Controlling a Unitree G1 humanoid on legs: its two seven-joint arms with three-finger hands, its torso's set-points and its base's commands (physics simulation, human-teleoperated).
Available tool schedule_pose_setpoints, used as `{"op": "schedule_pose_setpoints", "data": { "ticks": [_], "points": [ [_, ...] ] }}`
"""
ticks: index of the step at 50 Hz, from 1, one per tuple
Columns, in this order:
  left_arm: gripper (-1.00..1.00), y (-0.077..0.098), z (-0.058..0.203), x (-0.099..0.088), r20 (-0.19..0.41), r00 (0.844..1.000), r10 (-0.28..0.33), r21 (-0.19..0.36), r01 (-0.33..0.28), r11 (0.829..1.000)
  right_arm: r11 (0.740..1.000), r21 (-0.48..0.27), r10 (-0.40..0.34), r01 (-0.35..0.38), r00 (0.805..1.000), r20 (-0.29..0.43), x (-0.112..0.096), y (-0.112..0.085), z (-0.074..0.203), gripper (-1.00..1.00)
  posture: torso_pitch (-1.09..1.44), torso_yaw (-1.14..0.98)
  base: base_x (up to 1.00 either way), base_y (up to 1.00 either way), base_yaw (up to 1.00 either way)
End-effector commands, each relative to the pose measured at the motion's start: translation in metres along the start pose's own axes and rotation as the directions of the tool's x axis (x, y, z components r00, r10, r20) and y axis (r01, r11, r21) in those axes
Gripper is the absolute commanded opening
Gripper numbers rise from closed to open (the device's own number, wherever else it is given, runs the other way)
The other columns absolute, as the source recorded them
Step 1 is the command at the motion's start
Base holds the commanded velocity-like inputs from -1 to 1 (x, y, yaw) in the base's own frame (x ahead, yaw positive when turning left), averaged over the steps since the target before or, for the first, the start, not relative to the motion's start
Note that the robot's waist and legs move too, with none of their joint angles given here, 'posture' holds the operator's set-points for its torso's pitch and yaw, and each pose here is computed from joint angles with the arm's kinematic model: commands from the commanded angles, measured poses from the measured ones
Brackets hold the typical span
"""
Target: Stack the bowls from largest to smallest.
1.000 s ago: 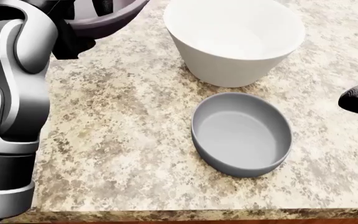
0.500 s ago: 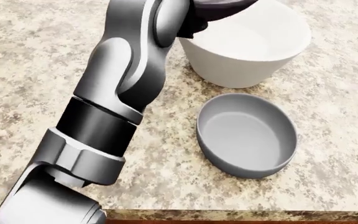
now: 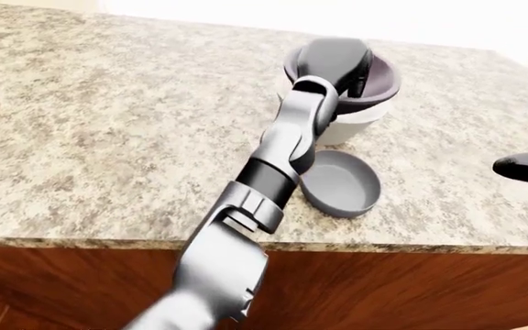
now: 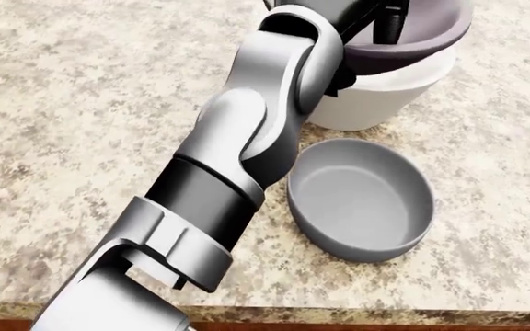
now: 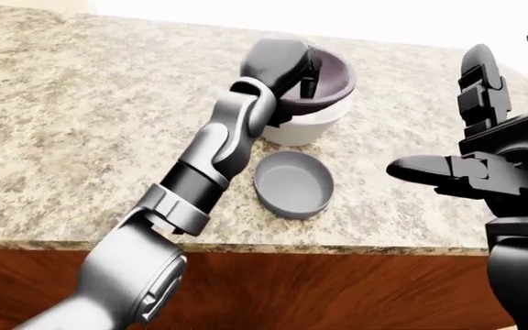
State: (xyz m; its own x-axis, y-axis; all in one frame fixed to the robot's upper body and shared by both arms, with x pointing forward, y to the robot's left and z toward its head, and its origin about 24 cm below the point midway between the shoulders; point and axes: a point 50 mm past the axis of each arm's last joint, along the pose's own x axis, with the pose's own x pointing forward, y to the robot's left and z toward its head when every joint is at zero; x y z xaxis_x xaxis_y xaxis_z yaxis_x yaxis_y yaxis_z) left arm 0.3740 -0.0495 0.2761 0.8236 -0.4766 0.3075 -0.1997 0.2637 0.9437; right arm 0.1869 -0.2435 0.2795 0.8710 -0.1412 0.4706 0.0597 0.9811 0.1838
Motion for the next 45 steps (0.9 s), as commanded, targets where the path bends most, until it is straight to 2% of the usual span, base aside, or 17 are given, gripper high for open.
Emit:
{"op": "schedule_pose_setpoints", "data": {
  "ticks": [1, 6, 10, 12, 13, 14, 21, 26, 32, 37, 41, 45],
  "points": [
    [-0.80, 0.028, 0.011, 0.003, 0.044, 0.993, 0.110, 0.012, -0.111, 0.994, 1.000, -0.009, 0.003, -0.002, 0.998, 0.063, 0.000, 0.000, 0.011, 1.00, 0.00, 0.00, 0.00, 0.00, 0.00],
    [-0.68, 0.027, 0.012, 0.003, 0.049, 0.993, 0.108, 0.017, -0.109, 0.994, 1.000, -0.007, 0.002, -0.002, 0.998, 0.065, 0.000, 0.001, 0.013, 1.00, 0.00, 0.00, 0.00, 0.00, 0.00],
    [-0.49, 0.025, 0.011, 0.003, 0.044, 0.993, 0.109, 0.017, -0.110, 0.994, 1.000, -0.006, 0.000, 0.001, 0.998, 0.067, 0.000, 0.001, 0.013, 1.00, 0.00, 0.00, 0.00, 0.00, 0.00],
    [-0.48, 0.023, 0.010, 0.003, 0.044, 0.993, 0.107, 0.018, -0.108, 0.994, 1.000, -0.006, 0.000, 0.001, 0.998, 0.067, 0.000, 0.001, 0.013, 1.00, 0.00, 0.00, 0.00, 0.00, 0.00],
    [-0.42, 0.023, 0.011, 0.003, 0.044, 0.993, 0.108, 0.019, -0.109, 0.994, 1.000, -0.006, -0.001, 0.001, 0.998, 0.068, 0.000, 0.001, 0.013, 1.00, 0.00, 0.00, 0.00, 0.00, 0.00],
    [-0.27, 0.023, 0.011, 0.003, 0.045, 0.992, 0.116, 0.018, -0.117, 0.993, 1.000, -0.005, -0.002, 0.002, 0.998, 0.067, 0.000, 0.000, 0.012, 1.00, 0.00, 0.00, 0.00, 0.00, 0.00],
    [-0.21, 0.018, 0.010, 0.002, 0.052, 0.992, 0.116, 0.031, -0.117, 0.993, 1.000, -0.004, -0.006, 0.006, 0.998, 0.066, 0.001, -0.001, 0.010, 1.00, 0.00, 0.00, 0.00, 0.00, 0.00],
    [-0.07, 0.019, 0.010, 0.001, 0.062, 0.991, 0.120, 0.043, -0.123, 0.991, 1.000, -0.004, -0.007, 0.007, 0.998, 0.066, 0.001, -0.001, 0.011, 1.00, 0.00, 0.00, 0.00, 0.00, 0.00],
    [-0.03, 0.040, 0.014, -0.004, 0.069, 0.988, 0.138, 0.046, -0.141, 0.989, 1.000, -0.005, -0.001, 0.001, 0.997, 0.075, 0.002, 0.003, 0.019, 1.00, 0.00, 0.00, 0.00, 0.00, 0.00],
    [0.08, 0.045, 0.016, -0.008, 0.074, 0.988, 0.137, 0.048, -0.141, 0.989, 1.000, -0.004, 0.001, -0.001, 0.997, 0.080, 0.004, 0.005, 0.023, 1.00, 0.00, 0.00, 0.00, 0.00, 0.00],
    [0.11, 0.041, 0.015, -0.009, 0.076, 0.989, 0.127, 0.050, -0.131, 0.990, 1.000, -0.003, -0.001, 0.001, 0.997, 0.081, 0.004, 0.005, 0.024, 1.00, 0.00, 0.00, 0.00, 0.00, 0.00],
    [0.15, 0.050, 0.017, -0.014, 0.083, 0.989, 0.122, 0.058, -0.127, 0.990, 1.000, -0.004, -0.002, 0.003, 0.996, 0.087, 0.005, 0.004, 0.029, 1.00, 0.00, 0.00, 0.00, 0.00, 0.00]
  ]
}}
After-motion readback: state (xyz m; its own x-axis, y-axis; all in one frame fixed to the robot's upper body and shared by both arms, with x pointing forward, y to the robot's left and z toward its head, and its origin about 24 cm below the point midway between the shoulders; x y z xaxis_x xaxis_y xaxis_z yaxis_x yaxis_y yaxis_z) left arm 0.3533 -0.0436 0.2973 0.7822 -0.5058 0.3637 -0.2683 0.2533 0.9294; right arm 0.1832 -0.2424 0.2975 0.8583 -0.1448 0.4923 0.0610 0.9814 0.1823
